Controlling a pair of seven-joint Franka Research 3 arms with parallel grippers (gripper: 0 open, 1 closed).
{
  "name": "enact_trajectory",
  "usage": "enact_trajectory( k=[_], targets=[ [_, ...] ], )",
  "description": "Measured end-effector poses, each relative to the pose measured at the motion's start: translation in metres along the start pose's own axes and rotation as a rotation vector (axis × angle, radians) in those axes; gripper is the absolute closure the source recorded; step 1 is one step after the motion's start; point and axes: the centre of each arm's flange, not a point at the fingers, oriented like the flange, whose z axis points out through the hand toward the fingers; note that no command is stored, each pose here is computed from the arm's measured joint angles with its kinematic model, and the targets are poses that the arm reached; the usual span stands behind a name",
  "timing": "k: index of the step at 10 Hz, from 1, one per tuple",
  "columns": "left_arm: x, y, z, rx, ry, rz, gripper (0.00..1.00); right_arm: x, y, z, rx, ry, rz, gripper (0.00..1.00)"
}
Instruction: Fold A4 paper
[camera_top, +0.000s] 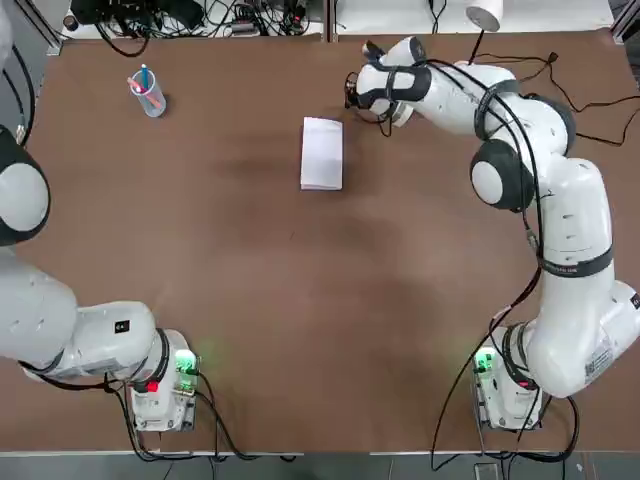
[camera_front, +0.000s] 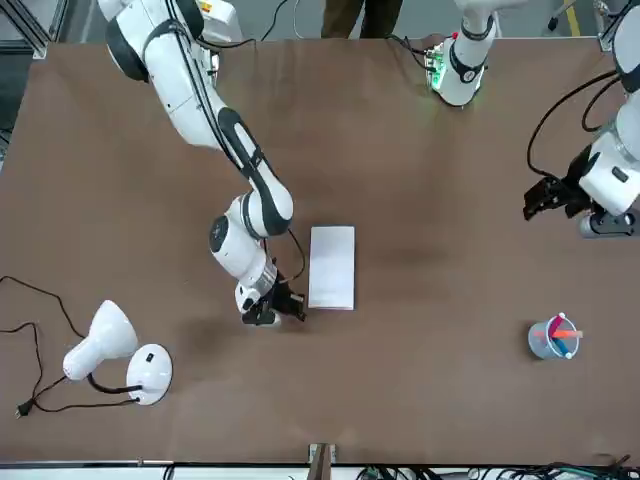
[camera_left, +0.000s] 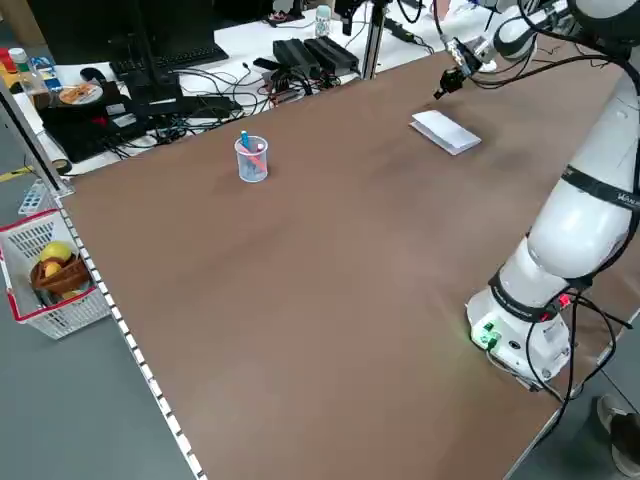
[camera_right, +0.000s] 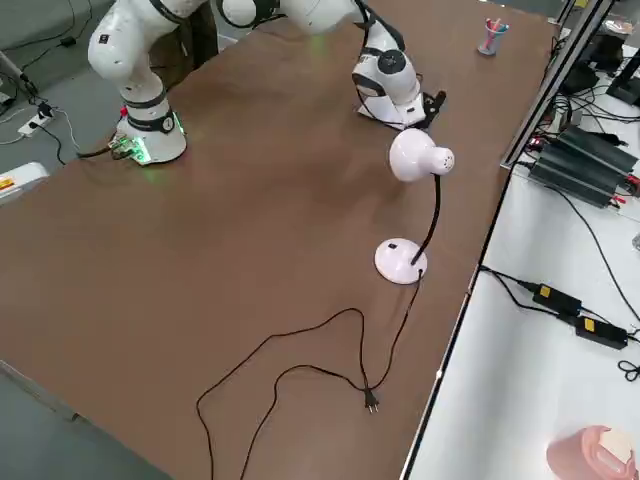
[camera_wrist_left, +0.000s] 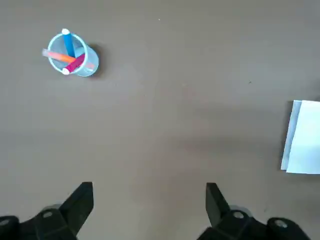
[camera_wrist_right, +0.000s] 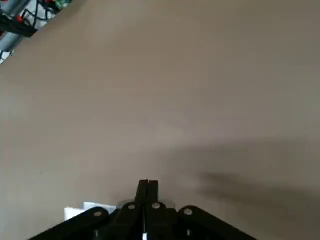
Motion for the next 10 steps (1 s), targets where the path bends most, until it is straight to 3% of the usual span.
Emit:
enact_trajectory(
  k=[3,4,6,7,10],
  targets=[
    [-0.027,-0.018,-0.032,0.017,0.039,-0.036,0.00,0.037,-0.040,-0.107,-0.020,-0.154,-0.107,0.91],
    [-0.032,-0.017,-0.034,0.020,0.042,-0.035,0.00,0.038,-0.049,-0.148,-0.070,-0.176,-0.175,0.86],
    [-0.033,-0.017,-0.032,0.021,0.037,-0.035,0.00,0.034,-0.047,-0.231,-0.163,-0.249,-0.251,0.57],
    [-0.033,-0.017,-0.029,0.021,0.032,-0.036,0.00,0.038,-0.038,-0.278,-0.234,-0.269,-0.287,0.48],
    [-0.033,-0.017,-0.028,0.021,0.028,-0.036,0.00,0.044,-0.003,-0.422,-0.442,-0.303,-0.295,0.35]
  ],
)
